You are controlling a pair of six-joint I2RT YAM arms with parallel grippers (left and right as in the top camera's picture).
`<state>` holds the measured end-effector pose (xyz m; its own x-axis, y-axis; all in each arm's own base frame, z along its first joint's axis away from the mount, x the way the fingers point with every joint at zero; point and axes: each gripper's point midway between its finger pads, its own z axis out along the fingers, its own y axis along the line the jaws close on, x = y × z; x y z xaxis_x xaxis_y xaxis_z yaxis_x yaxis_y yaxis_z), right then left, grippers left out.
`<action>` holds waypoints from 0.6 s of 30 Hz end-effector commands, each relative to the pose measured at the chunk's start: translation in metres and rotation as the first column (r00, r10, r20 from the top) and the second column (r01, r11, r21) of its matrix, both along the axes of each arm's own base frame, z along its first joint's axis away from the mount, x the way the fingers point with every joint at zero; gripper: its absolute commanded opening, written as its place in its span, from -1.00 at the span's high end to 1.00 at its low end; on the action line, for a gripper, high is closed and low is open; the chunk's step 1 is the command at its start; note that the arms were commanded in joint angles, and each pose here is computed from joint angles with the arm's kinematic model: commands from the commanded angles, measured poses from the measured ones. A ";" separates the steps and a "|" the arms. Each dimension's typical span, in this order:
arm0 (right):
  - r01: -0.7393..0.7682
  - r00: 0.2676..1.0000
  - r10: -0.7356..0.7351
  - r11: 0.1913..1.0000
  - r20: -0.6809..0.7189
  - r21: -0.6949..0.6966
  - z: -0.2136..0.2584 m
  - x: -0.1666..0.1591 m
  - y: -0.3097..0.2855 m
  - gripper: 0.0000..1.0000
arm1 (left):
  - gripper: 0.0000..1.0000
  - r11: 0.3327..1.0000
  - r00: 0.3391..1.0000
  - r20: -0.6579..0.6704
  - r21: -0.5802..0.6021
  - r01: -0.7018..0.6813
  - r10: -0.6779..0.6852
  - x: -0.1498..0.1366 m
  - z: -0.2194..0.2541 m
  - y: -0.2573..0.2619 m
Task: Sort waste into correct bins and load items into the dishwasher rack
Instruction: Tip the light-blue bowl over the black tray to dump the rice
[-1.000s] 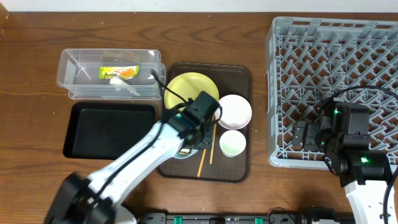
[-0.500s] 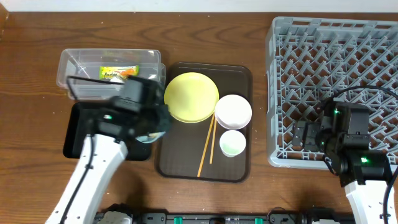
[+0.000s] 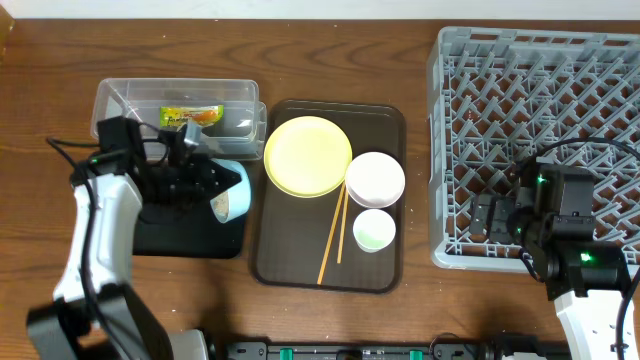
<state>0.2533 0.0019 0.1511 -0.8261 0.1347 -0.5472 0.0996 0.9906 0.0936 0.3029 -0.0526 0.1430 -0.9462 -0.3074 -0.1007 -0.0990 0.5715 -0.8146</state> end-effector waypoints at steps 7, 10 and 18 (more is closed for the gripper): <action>0.000 1.000 0.000 1.000 0.017 -0.009 0.007 0.003 -0.002 -0.98 | 0.88 0.903 0.993 0.005 -0.417 -0.103 0.116 0.016 0.011 0.025; 0.000 1.000 0.000 1.000 0.018 -0.009 0.007 0.003 -0.002 -0.99 | 0.88 0.855 0.983 -0.030 -0.489 -0.170 0.179 0.020 0.013 0.041; 0.000 1.000 0.000 1.000 0.018 -0.010 0.007 0.003 -0.002 -0.98 | 0.88 0.774 0.952 -0.129 -0.557 -0.301 0.278 0.018 0.018 0.069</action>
<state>0.2533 0.0018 0.1511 -0.8260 0.1347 -0.5473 0.0998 0.9906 0.0933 0.3201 0.0099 0.1514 -0.8262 -0.5378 0.1676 -0.2234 0.0398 -0.9739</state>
